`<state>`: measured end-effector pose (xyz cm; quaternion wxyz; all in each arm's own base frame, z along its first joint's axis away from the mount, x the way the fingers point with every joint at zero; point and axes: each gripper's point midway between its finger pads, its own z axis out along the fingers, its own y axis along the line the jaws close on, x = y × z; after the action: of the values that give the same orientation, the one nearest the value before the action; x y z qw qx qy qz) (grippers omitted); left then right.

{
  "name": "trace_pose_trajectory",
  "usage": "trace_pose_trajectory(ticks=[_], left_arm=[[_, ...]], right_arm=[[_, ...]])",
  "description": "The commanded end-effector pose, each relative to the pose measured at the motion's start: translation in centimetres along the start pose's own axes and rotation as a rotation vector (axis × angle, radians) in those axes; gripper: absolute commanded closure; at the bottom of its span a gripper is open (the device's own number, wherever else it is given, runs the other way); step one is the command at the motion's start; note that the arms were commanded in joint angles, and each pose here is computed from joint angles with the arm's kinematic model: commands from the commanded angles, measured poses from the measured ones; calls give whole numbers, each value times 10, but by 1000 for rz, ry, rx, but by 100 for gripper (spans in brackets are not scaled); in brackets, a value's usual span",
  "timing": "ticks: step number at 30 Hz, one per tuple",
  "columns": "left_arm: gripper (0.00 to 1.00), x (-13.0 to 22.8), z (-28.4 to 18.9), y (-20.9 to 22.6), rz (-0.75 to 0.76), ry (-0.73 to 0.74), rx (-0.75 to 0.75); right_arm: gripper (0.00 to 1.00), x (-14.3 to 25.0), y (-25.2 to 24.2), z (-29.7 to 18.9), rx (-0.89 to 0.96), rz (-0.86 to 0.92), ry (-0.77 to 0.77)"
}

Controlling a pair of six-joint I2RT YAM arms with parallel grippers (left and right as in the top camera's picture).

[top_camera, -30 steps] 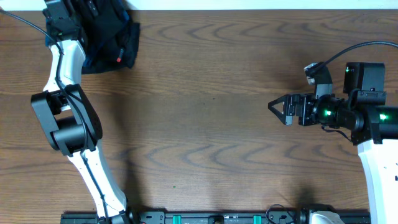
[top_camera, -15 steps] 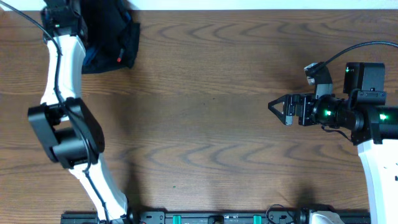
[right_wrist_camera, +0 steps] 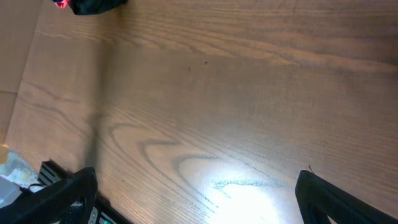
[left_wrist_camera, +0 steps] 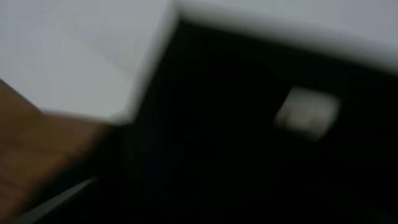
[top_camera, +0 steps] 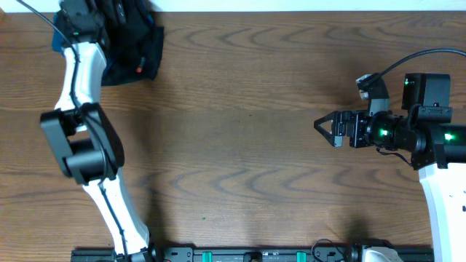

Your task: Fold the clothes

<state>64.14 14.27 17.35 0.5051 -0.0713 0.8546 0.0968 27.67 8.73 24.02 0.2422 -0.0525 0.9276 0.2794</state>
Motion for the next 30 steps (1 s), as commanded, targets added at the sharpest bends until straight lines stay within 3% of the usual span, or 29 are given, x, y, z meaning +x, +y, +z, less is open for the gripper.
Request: trace_pose_trajectory(ticks=[1, 5, 14, 17, 23, 30], left_arm=[[2, 47, 25, 1, 19, 96, -4], [2, 43, 27, 9, 11, 71, -16], [2, -65, -28, 37, -13, -200, -62], [2, -79, -39, 40, -16, -234, -67], [2, -44, -24, 36, -31, -116, -52], [2, 32, 10, 28, -26, 84, -36]], right_arm=[[1, -1, 1, -5, 3, -14, -12], [1, 0, 1, -5, 3, -10, -5], [1, -1, 1, -5, 3, -13, -11], [1, -2, 1, -5, 3, -17, -16], [1, -3, 1, -5, 3, -18, -18], [1, -3, 1, -5, 3, -18, -18]])
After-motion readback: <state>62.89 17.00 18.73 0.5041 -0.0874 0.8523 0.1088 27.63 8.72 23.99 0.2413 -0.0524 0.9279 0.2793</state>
